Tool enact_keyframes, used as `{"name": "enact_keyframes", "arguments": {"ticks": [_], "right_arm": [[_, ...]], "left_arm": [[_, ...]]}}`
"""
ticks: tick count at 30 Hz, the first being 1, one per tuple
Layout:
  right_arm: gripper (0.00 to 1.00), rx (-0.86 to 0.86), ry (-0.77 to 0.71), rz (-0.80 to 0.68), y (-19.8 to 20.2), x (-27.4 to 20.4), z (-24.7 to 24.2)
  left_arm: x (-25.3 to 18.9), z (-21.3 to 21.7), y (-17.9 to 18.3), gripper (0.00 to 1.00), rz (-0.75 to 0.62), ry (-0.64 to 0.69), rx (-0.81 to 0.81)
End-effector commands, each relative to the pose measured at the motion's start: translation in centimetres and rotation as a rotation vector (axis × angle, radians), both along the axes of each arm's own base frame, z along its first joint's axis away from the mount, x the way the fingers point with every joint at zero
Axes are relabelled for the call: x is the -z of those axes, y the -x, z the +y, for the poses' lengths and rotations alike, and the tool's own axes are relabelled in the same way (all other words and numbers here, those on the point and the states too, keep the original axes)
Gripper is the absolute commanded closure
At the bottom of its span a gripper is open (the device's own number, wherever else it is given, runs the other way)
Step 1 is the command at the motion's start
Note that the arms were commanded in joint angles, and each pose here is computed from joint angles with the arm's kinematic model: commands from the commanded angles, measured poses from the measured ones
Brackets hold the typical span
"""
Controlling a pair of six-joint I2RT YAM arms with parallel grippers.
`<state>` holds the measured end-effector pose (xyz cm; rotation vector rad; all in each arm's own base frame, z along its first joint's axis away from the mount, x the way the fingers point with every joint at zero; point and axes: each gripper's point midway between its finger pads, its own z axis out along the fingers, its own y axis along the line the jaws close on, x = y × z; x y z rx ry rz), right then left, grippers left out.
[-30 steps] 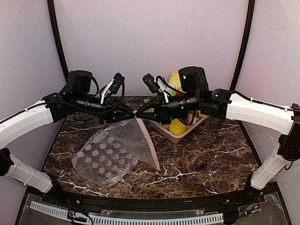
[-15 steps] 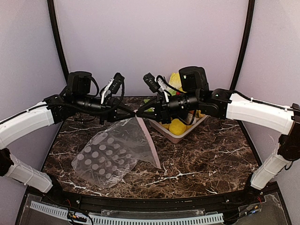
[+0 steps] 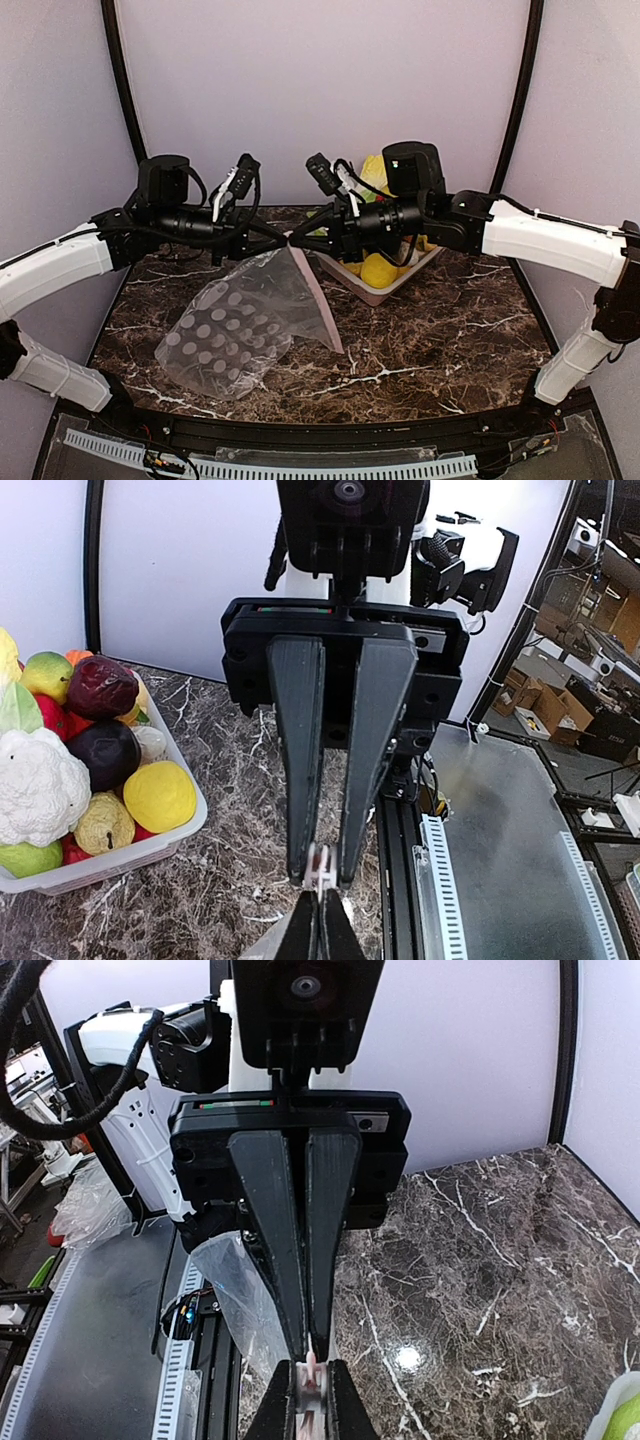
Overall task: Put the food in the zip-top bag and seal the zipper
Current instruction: Unzip the zipper from the zipper food storage bag.
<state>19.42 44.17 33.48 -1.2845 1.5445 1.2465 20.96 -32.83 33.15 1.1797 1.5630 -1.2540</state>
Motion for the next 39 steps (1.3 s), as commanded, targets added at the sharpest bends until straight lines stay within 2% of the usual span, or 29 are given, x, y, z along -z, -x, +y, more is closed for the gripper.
{"name": "enact_keyframes", "arguments": {"ticks": [1,39], "right_arm": [[1.00,0.022,0.062,0.049,-0.4,2.6,-0.1],[1.00,0.041,0.108,0.095,-0.5,5.0,-0.4]], "left_arm": [[-2.9,1.0,-0.2,0.99,-0.088,0.079,-0.037],[-4.7,2.8,-1.4,0.99,-0.127,0.124,-0.145]]}}
